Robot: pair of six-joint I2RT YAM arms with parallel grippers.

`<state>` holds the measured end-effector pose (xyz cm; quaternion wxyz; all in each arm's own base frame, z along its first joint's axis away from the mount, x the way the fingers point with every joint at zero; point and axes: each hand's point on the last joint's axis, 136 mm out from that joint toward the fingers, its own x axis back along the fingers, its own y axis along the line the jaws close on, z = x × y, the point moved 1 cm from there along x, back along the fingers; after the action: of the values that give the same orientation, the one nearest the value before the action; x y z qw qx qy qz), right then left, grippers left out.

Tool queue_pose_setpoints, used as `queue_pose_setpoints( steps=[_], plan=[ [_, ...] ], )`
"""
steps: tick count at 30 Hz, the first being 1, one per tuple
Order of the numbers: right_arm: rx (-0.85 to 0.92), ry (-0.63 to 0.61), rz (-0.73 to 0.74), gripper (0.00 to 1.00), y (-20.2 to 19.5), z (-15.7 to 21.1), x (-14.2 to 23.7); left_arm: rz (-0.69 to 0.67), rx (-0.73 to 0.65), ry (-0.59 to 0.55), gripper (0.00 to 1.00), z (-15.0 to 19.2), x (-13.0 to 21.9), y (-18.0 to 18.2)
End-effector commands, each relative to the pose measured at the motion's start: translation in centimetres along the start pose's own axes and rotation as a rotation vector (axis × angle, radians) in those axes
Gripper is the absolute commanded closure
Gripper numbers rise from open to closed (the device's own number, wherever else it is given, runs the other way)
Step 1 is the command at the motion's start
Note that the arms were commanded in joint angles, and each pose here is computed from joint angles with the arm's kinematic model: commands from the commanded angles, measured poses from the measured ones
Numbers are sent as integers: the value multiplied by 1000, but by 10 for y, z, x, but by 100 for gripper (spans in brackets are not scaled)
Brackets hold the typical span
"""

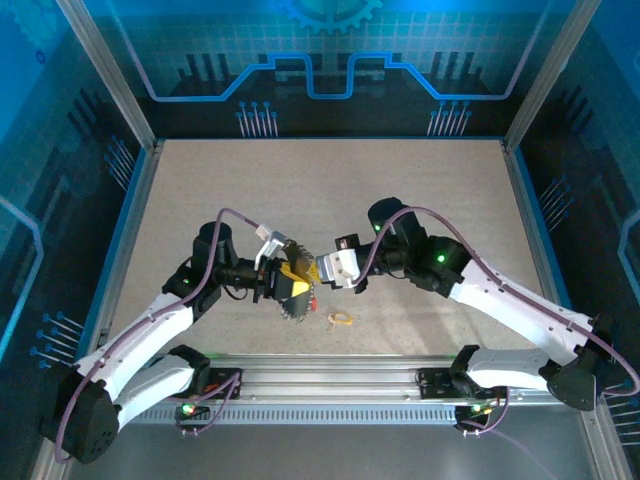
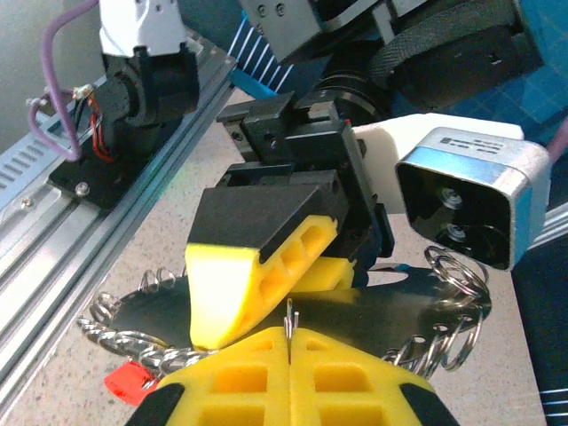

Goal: Put the keys on the keyring

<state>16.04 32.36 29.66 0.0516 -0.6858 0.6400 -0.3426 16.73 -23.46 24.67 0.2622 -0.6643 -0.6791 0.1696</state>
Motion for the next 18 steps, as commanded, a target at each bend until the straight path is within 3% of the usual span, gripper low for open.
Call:
queue_pose_setpoints(
  steps=[1, 6, 18],
  plan=[
    [-34, -129, 23, 100, 0, -18, -6, 5, -62, -9, 95, -8, -1, -4],
    [-101, -179, 73, 100, -5, -15, -10, -10, -59, -10, 83, -7, 0, -1],
    [-185, -106, 96, 100, -8, 23, -15, -49, -73, 19, 61, 2, 1, 7]
  ],
)
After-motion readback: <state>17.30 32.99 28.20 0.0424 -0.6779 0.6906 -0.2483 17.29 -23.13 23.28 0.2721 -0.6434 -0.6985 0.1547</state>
